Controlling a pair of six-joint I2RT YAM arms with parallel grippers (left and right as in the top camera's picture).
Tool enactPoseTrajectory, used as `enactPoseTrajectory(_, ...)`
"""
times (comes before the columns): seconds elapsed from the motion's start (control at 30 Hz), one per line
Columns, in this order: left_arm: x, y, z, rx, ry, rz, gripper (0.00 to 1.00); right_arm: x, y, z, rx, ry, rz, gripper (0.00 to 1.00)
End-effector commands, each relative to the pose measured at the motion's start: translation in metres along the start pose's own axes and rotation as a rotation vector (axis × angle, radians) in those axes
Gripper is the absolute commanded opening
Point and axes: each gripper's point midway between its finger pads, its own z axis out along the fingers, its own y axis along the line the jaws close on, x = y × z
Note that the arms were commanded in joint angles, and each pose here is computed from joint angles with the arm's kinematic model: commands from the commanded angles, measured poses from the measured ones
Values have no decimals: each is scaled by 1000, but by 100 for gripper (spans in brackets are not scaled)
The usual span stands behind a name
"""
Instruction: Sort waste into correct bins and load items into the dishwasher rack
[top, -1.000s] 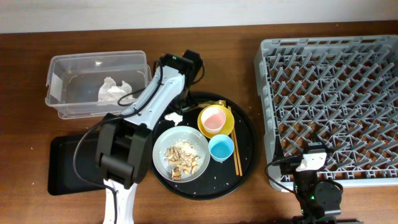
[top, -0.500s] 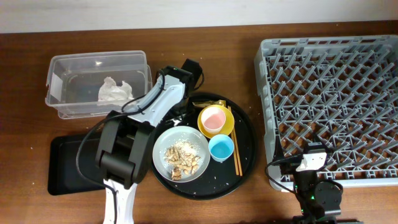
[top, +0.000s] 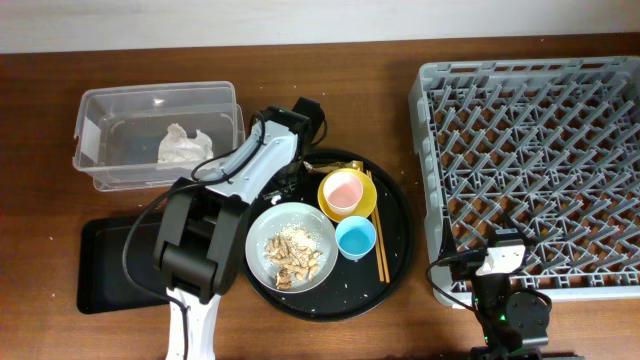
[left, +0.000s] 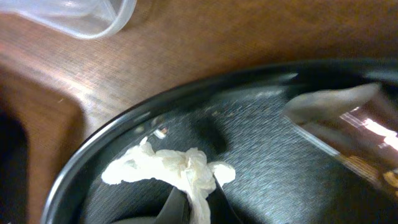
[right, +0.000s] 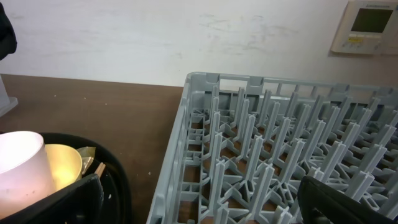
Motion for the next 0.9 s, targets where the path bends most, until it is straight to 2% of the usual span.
enactPoseTrajectory(0.0,-14,-1,-39,50,-57,-21,2,4,-2,0,12,7,1,98)
enactPoseTrajectory(0.2,-31,8,-105,174,-163,-67,1,4,-2,0,12,7,1,98)
enactPoseTrajectory(0.4,-77,51,-153,197,-366,-200,2,4,-2,0,12,7,1,98)
enactPoseTrajectory(0.7,-152,124,-144,127,-501,-448,3,4,-2,0,12,7,1,98)
enactPoseTrajectory(0.87,-175,163,-126,92,-496,-549,20,4,-2,0,12,7,1,98)
